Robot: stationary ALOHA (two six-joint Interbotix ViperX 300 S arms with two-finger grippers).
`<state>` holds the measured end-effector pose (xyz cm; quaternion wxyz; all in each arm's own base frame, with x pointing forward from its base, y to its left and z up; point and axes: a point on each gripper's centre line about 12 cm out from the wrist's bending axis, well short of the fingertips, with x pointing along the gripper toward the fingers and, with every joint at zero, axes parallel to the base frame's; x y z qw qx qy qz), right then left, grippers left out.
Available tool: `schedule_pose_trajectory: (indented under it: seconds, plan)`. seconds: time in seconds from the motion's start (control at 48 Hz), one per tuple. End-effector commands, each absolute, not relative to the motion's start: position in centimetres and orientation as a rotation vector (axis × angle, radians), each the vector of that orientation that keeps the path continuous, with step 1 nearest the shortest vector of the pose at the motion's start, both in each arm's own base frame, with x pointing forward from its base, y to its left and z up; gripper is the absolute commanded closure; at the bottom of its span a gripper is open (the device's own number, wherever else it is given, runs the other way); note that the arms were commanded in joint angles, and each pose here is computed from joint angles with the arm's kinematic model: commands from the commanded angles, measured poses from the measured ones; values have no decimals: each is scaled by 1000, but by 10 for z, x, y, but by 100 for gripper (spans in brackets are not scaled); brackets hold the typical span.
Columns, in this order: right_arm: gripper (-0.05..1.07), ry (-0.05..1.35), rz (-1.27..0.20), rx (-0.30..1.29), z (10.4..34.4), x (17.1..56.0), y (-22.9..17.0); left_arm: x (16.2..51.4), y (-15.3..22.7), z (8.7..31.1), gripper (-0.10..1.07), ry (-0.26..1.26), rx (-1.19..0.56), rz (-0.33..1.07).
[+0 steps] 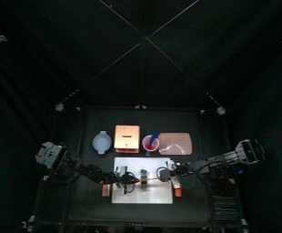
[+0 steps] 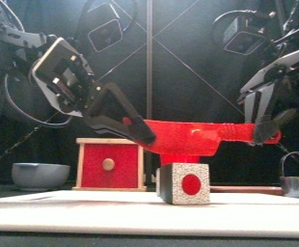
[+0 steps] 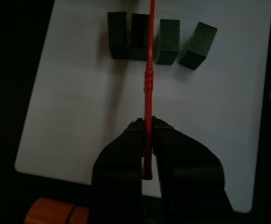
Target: Cut sushi
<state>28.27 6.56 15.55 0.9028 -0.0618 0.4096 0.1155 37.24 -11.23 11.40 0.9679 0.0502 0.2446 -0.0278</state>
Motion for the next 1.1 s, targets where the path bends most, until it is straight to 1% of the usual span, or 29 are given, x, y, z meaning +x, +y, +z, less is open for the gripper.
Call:
schedule_pose_trajectory:
  seconds: [0.0, 0.312, 0.771, 0.917, 1.083]
  plan:
    - [93, 839, 257, -131, 159, 281, 71, 375, -128, 119, 74, 473, 109, -94]
    - [93, 844, 250, -121, 158, 283, 70, 375, -131, 111, 73, 495, 103, -89]
    - [93, 835, 253, -147, 160, 287, 69, 372, -133, 98, 73, 535, 92, -81]
    - [93, 853, 253, -141, 155, 287, 70, 370, -134, 94, 73, 549, 92, -81]
    - [93, 901, 253, -130, 141, 288, 73, 369, -139, 84, 73, 574, 98, -88]
